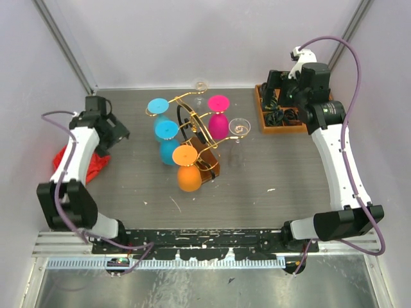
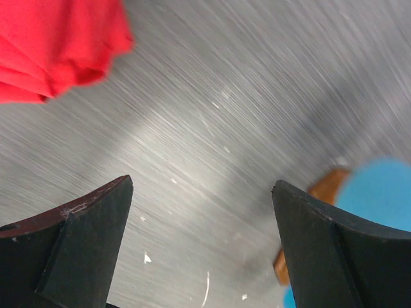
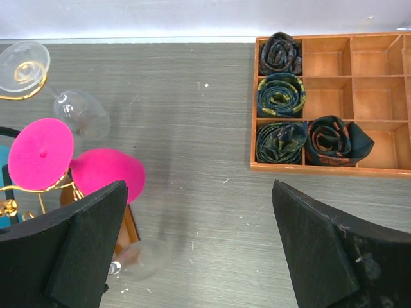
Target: Take the wine glass off the wine glass rack
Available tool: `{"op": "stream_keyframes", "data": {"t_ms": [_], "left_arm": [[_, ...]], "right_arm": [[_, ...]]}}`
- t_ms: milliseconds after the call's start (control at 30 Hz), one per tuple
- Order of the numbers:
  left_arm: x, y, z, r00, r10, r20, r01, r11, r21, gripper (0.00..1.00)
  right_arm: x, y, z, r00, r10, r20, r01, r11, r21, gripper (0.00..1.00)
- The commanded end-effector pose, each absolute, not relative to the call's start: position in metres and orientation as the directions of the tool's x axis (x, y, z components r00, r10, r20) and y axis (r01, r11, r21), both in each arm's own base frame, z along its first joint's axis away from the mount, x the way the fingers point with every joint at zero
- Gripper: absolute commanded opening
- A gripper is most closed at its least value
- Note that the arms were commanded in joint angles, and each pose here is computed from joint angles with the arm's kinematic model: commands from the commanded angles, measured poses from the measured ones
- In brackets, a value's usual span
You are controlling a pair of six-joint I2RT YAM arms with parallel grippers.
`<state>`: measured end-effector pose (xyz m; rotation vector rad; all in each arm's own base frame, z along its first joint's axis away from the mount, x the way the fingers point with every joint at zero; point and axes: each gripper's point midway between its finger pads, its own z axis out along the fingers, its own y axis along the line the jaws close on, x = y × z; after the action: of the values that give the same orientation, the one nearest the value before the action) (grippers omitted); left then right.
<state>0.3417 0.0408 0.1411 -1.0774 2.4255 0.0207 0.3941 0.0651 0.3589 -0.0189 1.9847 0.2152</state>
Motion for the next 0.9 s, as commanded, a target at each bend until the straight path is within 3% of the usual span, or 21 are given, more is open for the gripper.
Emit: {"op": "stream_keyframes", "data": {"t_ms": [0,100,167,233,300,433,867], "left_arm": [[0.315,-0.012,0.174,-0.6,-0.658,-0.455,-0.611,0.744,-0.269,0.96],[0.303,-0.033,0.208,-0.592,-0.619,-0.516,-0.527,0.782,-0.334,0.93],[0.297,-0.043,0.225,-0.599,-0.602,-0.528,-0.47,0.798,-0.376,0.89],[0.291,-0.049,0.238,-0.619,-0.594,-0.514,-0.441,0.804,-0.399,0.81],[0.287,-0.056,0.25,-0.647,-0.574,-0.502,-0.403,0.817,-0.413,0.75],[0.279,-0.062,0.275,-0.657,-0.554,-0.512,-0.35,0.825,-0.444,0.71],[0.261,-0.069,0.288,-0.666,-0.55,-0.504,-0.313,0.819,-0.481,0.77]], "right_arm": [[0.393,0.079,0.38,-0.391,0.13,-0.911,-0.158,0.966,0.205,0.99],[0.392,0.092,0.377,-0.443,0.16,-0.882,-0.19,0.945,0.267,0.95],[0.392,0.109,0.372,-0.5,0.172,-0.849,-0.241,0.914,0.327,0.75],[0.393,0.129,0.369,-0.549,0.185,-0.815,-0.304,0.865,0.4,0.63],[0.391,0.151,0.364,-0.594,0.19,-0.782,-0.353,0.812,0.466,0.61],[0.384,0.162,0.354,-0.651,0.212,-0.729,-0.347,0.771,0.534,0.61],[0.324,0.17,0.337,-0.721,0.194,-0.665,-0.372,0.701,0.608,0.59]]}}
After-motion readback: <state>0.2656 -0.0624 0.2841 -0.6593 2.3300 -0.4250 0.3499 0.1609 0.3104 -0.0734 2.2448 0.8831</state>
